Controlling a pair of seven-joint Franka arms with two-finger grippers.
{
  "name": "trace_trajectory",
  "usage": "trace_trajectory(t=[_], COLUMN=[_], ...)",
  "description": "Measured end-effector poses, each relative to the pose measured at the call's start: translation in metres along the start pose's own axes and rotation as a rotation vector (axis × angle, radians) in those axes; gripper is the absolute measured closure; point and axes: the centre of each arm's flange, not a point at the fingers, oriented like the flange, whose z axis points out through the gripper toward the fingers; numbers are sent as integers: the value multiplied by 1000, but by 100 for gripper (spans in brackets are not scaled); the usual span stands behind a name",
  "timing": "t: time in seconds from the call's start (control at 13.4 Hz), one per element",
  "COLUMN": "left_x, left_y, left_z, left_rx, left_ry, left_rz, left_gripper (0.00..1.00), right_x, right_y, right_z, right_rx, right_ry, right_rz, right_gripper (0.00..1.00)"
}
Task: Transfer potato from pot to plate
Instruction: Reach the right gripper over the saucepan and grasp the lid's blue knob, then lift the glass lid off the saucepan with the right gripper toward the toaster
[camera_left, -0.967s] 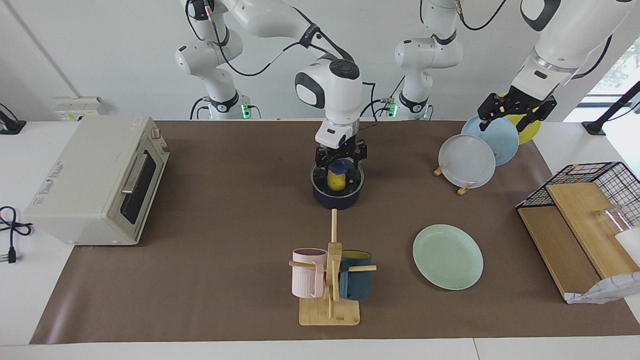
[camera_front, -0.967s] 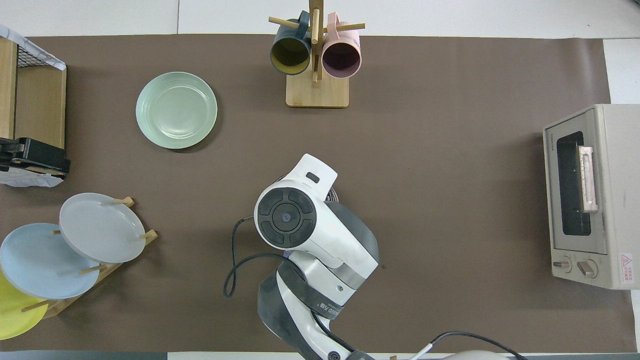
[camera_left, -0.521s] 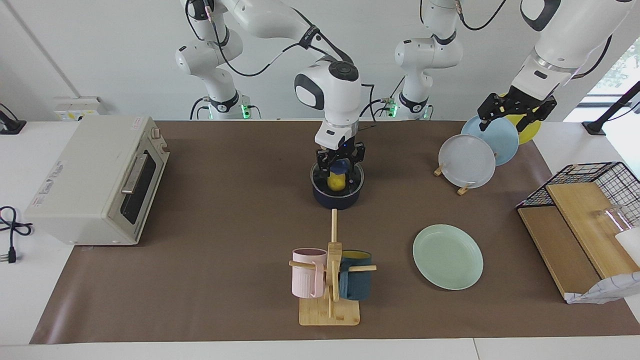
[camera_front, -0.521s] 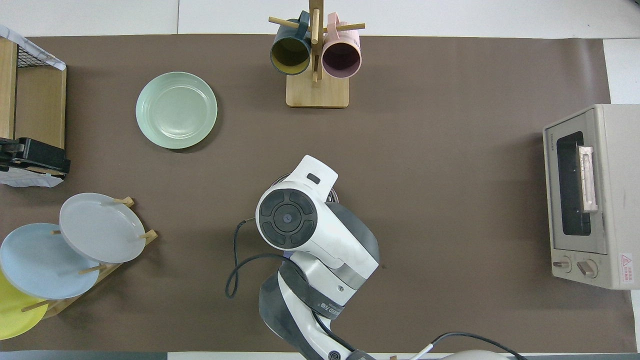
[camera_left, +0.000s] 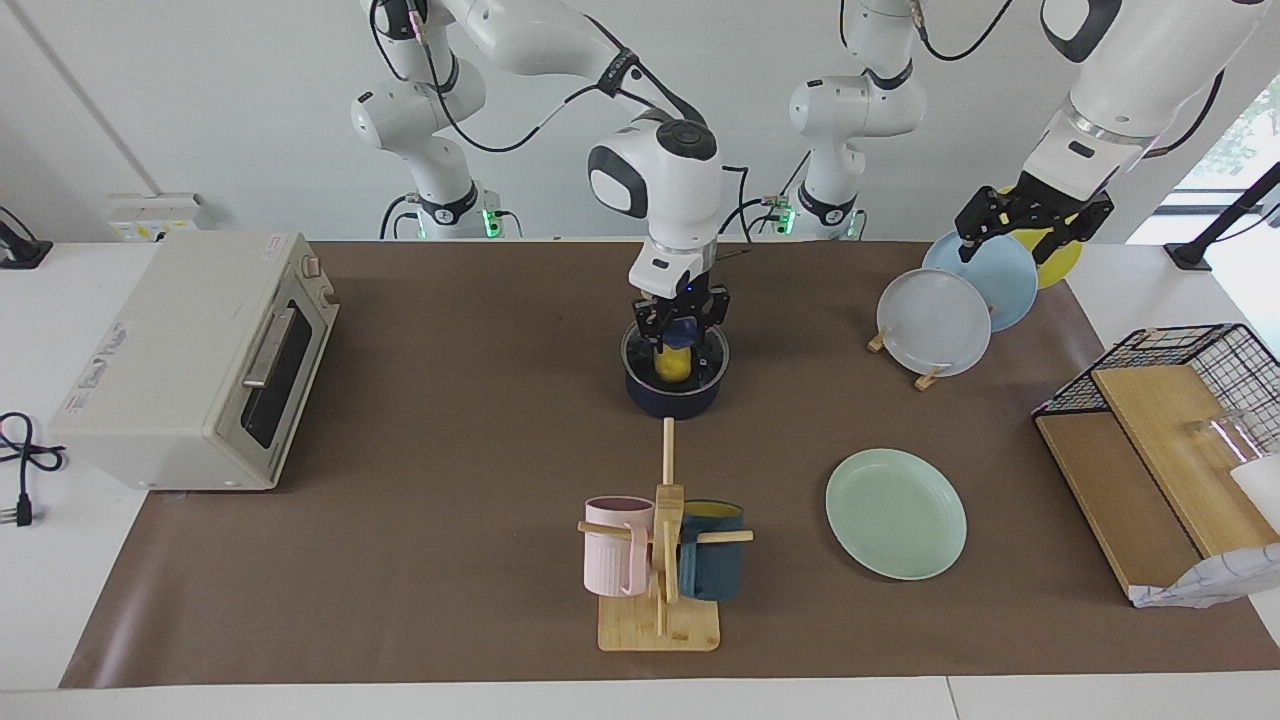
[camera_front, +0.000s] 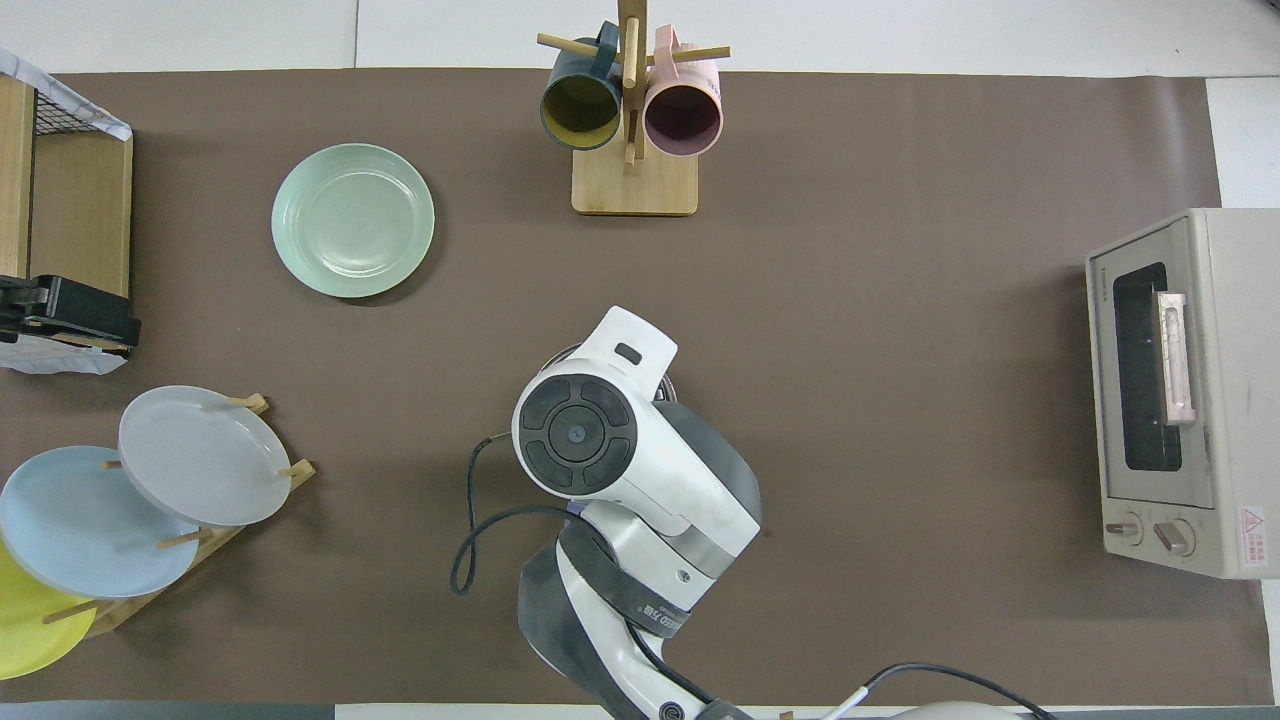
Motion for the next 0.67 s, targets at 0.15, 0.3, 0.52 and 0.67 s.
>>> trace_trajectory(t=[0.15,0.3,0.52,0.67], left_x=[0,0,0,0], left_y=[0,0,0,0], left_z=[0,0,0,0], left_rx=[0,0,0,0], left_ry=[0,0,0,0], left_rz=[0,0,0,0], left_gripper=[0,0,0,0], right_x=[14,35,63,77], right_y=[17,52,118,170], right_z=[-16,-33,-44,-41], right_rx=[-13,-27,-44,-54], right_ry=[-7,-15,-25,-42], right_rz=[-31,-45,-81,-107], right_gripper=[35,35,35,35])
